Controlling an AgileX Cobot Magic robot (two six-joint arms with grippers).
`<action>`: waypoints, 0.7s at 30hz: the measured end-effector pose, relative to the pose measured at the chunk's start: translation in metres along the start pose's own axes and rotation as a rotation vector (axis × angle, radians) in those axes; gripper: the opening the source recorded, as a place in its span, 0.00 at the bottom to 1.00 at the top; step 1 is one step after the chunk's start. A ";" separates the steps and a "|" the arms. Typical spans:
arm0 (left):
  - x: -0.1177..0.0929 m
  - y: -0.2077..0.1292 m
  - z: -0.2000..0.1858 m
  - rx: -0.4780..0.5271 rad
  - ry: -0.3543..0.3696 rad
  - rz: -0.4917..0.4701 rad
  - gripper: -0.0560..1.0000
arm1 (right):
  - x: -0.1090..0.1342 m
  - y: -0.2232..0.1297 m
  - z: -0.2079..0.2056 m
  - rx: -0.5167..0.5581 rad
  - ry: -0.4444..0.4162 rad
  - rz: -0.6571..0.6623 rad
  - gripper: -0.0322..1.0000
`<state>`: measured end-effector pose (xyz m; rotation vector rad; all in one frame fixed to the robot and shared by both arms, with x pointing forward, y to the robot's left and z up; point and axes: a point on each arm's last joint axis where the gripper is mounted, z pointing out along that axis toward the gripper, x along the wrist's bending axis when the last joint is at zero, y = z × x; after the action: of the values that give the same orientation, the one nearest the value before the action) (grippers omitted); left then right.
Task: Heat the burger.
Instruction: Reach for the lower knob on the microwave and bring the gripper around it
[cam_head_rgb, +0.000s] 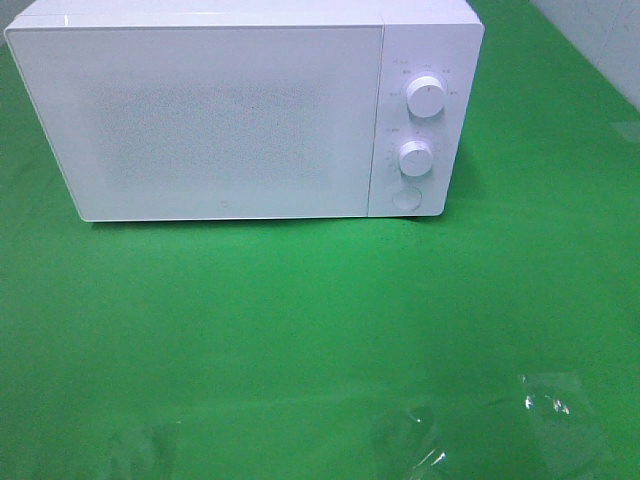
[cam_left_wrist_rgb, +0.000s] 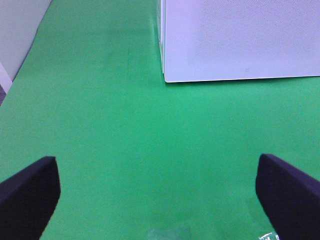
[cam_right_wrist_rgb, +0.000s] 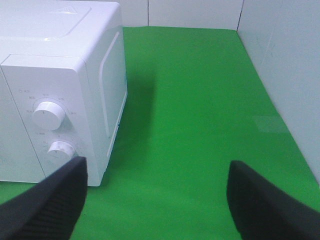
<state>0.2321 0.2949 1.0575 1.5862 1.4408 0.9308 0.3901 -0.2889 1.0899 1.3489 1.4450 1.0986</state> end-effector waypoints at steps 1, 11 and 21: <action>0.000 0.000 0.000 0.000 0.000 0.000 0.99 | 0.001 0.000 0.009 -0.002 0.009 0.000 0.74; 0.000 0.000 0.000 0.000 0.000 0.000 0.99 | 0.006 -0.005 0.050 -0.031 0.051 -0.014 0.74; 0.000 0.000 0.000 0.000 0.000 0.000 0.99 | 0.012 -0.025 0.087 -0.103 0.091 -0.017 0.74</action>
<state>0.2321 0.2949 1.0575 1.5862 1.4408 0.9308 0.4676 -0.2739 1.0436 1.2261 1.4418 1.2204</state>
